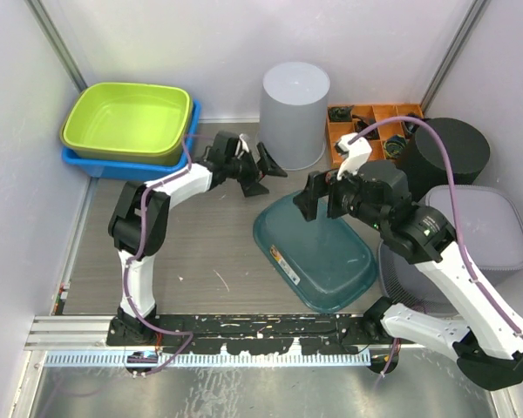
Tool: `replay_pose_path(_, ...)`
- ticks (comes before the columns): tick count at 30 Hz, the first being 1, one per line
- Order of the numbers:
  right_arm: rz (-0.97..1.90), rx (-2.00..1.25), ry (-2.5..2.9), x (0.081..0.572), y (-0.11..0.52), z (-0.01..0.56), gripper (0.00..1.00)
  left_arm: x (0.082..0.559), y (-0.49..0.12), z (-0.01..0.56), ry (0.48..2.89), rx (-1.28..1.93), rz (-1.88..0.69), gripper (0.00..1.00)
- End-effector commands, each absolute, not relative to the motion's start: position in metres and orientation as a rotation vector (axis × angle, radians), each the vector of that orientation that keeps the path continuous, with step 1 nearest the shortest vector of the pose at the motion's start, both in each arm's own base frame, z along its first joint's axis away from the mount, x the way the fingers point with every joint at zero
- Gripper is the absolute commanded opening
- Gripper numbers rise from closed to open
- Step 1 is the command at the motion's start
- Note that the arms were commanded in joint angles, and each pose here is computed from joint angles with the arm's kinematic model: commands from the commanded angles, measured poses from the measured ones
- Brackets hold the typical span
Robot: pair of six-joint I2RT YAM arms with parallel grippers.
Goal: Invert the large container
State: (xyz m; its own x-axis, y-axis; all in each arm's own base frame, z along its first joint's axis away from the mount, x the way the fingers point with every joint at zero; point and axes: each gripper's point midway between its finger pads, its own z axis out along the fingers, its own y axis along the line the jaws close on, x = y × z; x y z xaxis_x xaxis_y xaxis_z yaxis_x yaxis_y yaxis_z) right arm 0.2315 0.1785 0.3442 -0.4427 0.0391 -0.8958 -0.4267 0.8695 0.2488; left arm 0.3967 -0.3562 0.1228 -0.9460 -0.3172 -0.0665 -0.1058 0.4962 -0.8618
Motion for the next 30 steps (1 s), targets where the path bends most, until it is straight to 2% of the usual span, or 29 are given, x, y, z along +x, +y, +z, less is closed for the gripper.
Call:
replay_pose_path(1,0.822,-0.562,1.844,0.196,0.218,0.361,1.0,0.413,-0.338,0.139,2.5,-0.118,-1.145,0.98)
replay_pose_path(5,1.116,-0.811,1.812,0.153,0.257,0.361,1.0,0.425,-0.329,0.178,2.492,0.099,-0.96,0.98)
replay_pose_path(8,1.119,-1.007,1.846,0.122,0.297,0.338,1.0,0.433,-0.293,0.227,2.415,0.286,-0.621,0.99)
replay_pose_path(12,0.874,-1.231,1.916,0.103,0.338,0.284,1.0,0.434,-0.224,0.325,2.132,0.383,-0.24,0.99)
replay_pose_path(15,0.624,-1.295,1.976,0.125,0.344,0.239,1.0,0.419,-0.16,0.415,1.871,0.384,0.048,0.99)
replay_pose_path(18,0.398,-1.327,2.018,0.15,0.342,0.194,1.0,0.404,-0.096,0.464,1.77,0.359,0.269,0.98)
replay_pose_path(23,-0.055,-1.326,2.134,0.19,0.308,0.124,1.0,0.387,0.007,0.473,1.907,0.227,0.276,0.98)
replay_pose_path(25,-0.169,-1.293,2.169,0.203,0.291,0.11,1.0,0.384,0.025,0.459,1.983,0.21,0.207,0.99)
replay_pose_path(30,-0.205,-1.141,2.272,0.226,0.251,0.107,1.0,0.382,0.024,0.428,2.105,0.235,-0.003,0.99)
